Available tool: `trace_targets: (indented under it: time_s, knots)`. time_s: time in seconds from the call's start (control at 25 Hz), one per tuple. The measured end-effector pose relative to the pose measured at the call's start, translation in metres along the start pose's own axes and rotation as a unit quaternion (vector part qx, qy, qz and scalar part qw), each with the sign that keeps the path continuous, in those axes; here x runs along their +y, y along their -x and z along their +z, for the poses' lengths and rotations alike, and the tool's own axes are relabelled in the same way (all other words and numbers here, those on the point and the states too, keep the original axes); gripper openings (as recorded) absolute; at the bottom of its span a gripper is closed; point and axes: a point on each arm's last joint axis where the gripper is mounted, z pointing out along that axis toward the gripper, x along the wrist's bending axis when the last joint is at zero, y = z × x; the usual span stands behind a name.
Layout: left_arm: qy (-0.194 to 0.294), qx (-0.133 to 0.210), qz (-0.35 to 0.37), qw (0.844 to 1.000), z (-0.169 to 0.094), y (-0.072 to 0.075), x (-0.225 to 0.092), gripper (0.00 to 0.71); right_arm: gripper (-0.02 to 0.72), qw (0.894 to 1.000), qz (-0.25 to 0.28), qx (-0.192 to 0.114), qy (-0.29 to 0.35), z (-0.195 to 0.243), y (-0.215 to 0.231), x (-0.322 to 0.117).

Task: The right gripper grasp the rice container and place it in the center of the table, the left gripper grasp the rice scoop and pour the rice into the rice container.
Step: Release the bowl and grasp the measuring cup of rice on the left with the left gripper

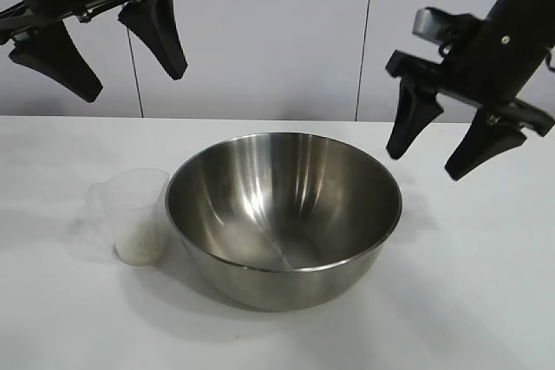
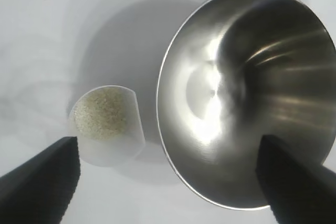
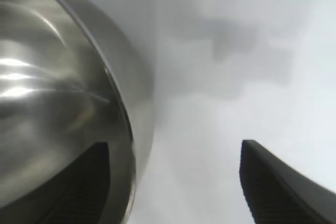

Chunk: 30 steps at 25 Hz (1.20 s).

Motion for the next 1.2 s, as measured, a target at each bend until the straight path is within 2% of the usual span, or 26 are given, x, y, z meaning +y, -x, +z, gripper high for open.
trace_targets:
  time_s: [0.2, 0.92, 1.04, 1.2]
  knots:
    - [0.000, 0.000, 0.000, 1.000, 0.000, 0.000, 0.000, 0.657, 0.484, 1.000, -0.012, 0.002, 0.019, -0.021, -0.008, 0.002]
    - [0.008, 0.000, 0.001, 1.000, 0.000, 0.000, 0.002, 0.657, 0.484, 1.000, -0.014, 0.002, 0.013, -0.022, -0.008, 0.002]
    - [0.030, 0.003, 0.006, 1.000, -0.001, -0.002, 0.006, 0.654, 0.484, 1.000, -0.014, 0.002, 0.013, -0.022, -0.008, 0.002]
    - [0.085, 0.009, 0.023, 0.996, -0.010, -0.004, 0.007, 0.591, 0.484, 1.000, -0.014, 0.001, 0.012, -0.022, -0.008, 0.002]
